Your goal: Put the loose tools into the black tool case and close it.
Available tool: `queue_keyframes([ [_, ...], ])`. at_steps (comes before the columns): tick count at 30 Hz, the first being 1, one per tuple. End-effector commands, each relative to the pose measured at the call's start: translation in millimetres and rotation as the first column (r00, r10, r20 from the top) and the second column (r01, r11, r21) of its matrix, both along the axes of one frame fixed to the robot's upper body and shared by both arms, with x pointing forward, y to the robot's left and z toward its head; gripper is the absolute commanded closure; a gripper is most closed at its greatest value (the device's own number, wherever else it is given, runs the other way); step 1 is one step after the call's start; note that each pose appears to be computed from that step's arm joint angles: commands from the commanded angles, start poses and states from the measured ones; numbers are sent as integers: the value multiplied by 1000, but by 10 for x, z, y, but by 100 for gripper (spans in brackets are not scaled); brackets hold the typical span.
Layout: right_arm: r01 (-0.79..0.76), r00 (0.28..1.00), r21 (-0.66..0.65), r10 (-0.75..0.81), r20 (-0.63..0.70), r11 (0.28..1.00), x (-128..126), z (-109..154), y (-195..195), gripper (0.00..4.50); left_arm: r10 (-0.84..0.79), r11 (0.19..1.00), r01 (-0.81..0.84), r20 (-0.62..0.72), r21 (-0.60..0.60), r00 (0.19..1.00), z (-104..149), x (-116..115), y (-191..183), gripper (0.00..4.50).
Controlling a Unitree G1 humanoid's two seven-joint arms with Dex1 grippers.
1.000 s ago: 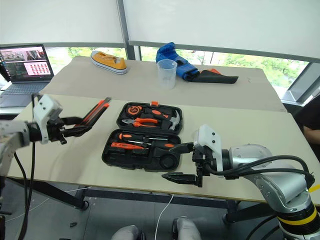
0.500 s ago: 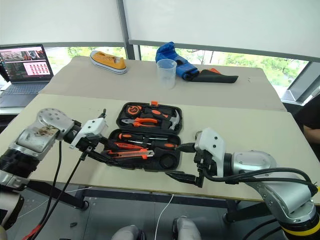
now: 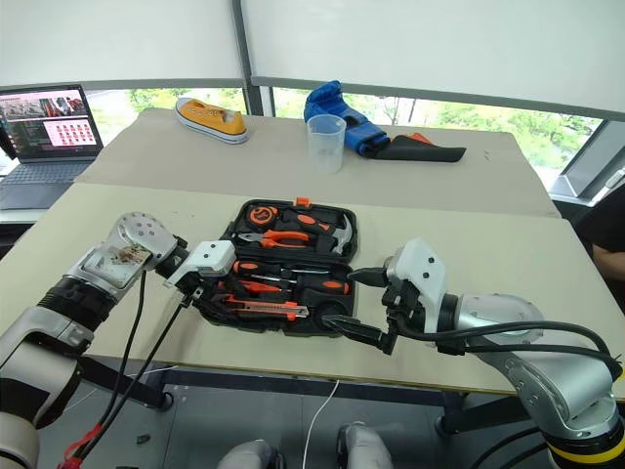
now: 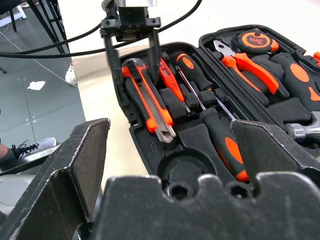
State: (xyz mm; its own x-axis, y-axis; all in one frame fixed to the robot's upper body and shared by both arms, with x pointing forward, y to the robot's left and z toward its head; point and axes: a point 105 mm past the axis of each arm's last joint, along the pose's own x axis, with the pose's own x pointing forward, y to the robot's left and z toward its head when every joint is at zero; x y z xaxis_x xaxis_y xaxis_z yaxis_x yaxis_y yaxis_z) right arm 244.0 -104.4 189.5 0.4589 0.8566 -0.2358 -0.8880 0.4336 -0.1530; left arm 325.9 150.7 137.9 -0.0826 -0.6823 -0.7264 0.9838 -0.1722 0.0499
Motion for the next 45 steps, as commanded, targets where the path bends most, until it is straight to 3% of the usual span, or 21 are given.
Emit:
queue_keyframes([
  [1,-10,999,1,10,34,1000,-32,66,12,0,-19,999,20,27,-27,999,171,-5,-32,2],
  [6,-17,999,-3,17,30,1000,-29,54,13,0,-5,998,7,37,-57,999,254,9,-22,2],
  [9,-23,999,-5,23,29,1000,-25,51,18,0,-9,999,11,43,-50,999,232,8,-6,79],
  [19,-27,999,-17,28,29,999,-37,22,20,0,-38,999,40,53,-34,998,182,-15,-30,448],
  [30,4,1000,-15,-4,25,1000,-52,-23,-6,0,-172,977,156,104,147,980,-149,-44,28,448],
  [37,11,1000,-18,-10,28,1000,-62,-23,-13,0,-173,980,157,128,126,977,-190,5,-27,448],
  [40,23,999,-31,-22,31,999,-61,-28,-44,0,-123,992,117,134,53,983,-70,63,-81,448],
  [43,58,998,-39,-58,5,998,-48,-43,-140,0,-15,991,22,57,-131,998,251,51,-134,378],
  [45,73,997,-46,-74,-15,996,-56,-51,-201,0,13,978,-12,4,-208,1000,405,-23,-123,299],
])
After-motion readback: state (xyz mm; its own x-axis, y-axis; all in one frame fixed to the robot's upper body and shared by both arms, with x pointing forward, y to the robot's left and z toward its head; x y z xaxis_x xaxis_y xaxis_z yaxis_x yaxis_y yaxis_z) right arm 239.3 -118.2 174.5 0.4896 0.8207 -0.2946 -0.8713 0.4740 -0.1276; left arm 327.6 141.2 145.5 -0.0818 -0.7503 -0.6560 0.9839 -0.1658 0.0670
